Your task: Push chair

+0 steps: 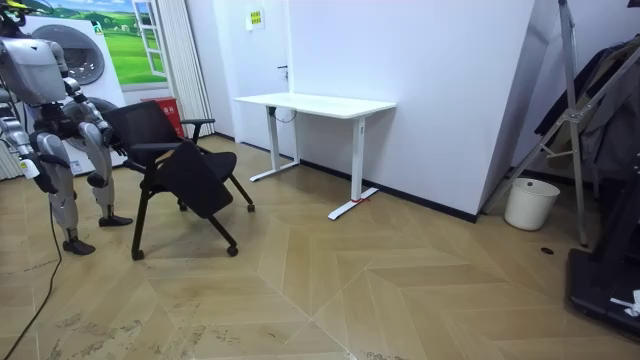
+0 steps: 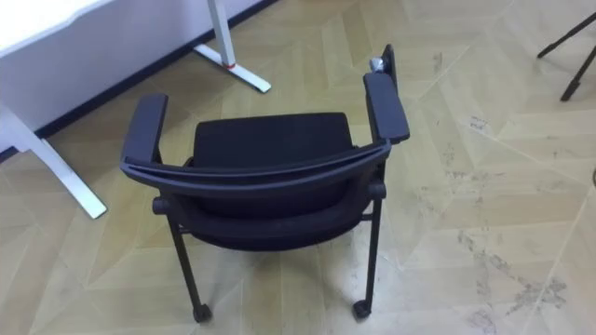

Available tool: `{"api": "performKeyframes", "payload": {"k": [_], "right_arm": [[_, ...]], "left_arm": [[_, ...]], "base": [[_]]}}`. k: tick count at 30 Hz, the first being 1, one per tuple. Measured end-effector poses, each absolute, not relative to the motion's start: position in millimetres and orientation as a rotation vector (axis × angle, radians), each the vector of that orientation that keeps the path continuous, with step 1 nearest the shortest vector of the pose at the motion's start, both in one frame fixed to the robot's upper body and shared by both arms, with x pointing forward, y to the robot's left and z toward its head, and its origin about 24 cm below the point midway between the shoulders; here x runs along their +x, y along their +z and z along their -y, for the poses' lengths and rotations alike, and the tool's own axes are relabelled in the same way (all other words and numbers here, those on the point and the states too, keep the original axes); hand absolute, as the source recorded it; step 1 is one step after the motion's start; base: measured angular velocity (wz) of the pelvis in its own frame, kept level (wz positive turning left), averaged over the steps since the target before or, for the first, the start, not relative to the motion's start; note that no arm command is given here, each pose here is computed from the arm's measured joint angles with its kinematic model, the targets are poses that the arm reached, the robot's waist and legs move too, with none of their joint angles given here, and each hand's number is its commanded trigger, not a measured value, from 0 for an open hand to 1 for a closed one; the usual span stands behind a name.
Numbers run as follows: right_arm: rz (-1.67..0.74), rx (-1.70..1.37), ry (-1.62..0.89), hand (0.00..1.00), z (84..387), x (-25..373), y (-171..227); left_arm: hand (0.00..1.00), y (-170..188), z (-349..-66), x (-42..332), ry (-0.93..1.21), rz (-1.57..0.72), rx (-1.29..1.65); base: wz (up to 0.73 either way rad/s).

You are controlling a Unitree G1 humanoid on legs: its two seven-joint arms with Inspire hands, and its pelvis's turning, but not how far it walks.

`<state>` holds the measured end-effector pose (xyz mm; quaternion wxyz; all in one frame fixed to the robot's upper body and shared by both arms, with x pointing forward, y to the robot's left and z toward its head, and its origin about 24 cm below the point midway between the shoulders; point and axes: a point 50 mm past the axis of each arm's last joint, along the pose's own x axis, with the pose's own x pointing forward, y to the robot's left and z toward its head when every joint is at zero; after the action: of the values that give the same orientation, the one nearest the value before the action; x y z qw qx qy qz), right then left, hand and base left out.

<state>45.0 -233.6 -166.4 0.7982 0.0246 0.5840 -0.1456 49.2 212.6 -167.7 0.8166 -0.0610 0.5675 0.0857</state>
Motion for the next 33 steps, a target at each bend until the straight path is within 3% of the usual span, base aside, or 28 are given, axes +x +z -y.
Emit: {"api": "performKeyframes", "payload": {"k": [24,33], "right_arm": [[-1.294,0.14,-0.405,0.0,235.5,32.6,-168.5],[-1.329,0.122,-0.528,0.0,246.3,17.8,-167.5]], "left_arm": [[0.0,-167.8,-217.1,42.7,0.251,-1.217,-0.125],[0.0,-162.2,-246.4,27.3,0.422,-1.253,0.132]], "base": [[0.0],[0.0]]}}
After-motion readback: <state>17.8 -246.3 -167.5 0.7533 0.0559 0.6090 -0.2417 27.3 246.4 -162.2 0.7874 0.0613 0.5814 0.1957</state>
